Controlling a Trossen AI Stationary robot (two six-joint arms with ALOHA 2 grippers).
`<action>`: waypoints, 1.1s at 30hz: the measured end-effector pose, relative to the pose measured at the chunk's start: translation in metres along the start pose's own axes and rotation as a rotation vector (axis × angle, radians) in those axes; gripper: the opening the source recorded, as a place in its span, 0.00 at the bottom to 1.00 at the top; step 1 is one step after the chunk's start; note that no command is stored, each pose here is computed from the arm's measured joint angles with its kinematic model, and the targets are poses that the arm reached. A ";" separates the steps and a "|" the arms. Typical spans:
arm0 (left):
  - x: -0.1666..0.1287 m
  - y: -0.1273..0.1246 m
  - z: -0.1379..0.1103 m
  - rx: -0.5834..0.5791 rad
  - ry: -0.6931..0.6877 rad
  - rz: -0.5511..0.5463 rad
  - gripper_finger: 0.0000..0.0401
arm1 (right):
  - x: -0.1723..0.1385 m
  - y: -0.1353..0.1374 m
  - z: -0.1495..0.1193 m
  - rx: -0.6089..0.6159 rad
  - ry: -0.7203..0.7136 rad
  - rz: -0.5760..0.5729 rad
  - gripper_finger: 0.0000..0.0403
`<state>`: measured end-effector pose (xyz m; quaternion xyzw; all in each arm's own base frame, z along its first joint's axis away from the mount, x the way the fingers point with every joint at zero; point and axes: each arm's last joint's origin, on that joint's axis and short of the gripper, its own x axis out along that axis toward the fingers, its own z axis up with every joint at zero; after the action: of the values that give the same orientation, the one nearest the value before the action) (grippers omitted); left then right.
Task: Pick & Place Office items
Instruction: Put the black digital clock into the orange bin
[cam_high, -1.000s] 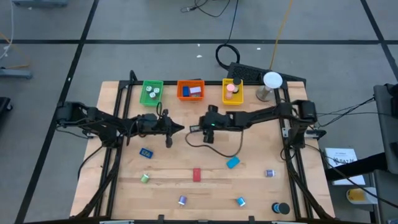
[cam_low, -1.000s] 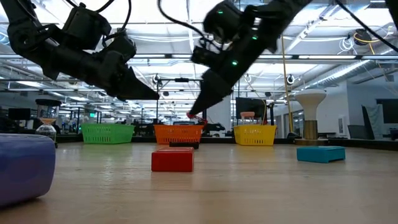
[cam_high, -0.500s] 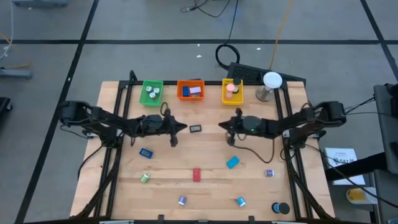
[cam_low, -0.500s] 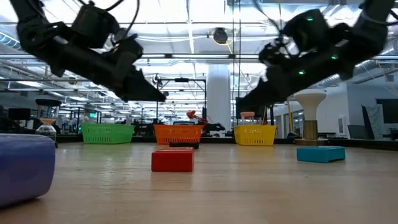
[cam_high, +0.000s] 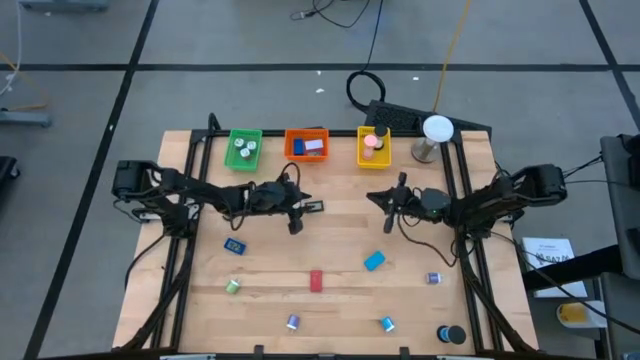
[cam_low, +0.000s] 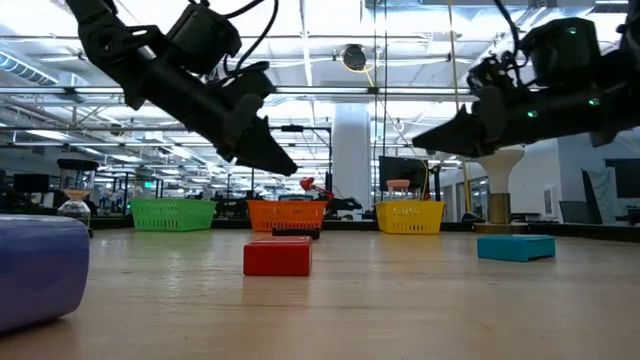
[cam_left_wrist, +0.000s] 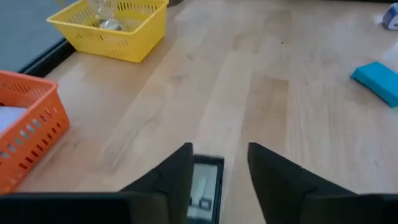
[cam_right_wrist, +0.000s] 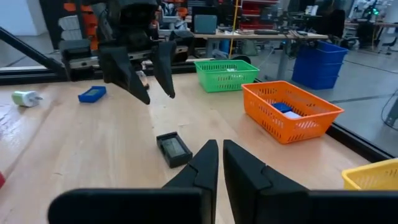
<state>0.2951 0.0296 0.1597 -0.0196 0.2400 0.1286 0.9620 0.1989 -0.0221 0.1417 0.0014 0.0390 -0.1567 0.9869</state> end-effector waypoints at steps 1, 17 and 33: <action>0.001 0.000 0.002 -0.006 0.000 0.000 0.43 | 0.000 0.000 0.000 -0.001 0.000 0.000 0.05; 0.049 -0.003 -0.010 0.067 0.209 0.037 0.77 | 0.001 0.000 -0.001 0.005 0.018 0.005 0.05; 0.058 0.014 -0.015 0.064 0.403 -0.009 0.66 | 0.001 0.000 -0.003 0.001 0.033 0.006 0.05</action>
<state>0.3337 0.0552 0.1200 -0.0153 0.4314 0.1099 0.8953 0.1995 -0.0220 0.1388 0.0047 0.0554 -0.1537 0.9866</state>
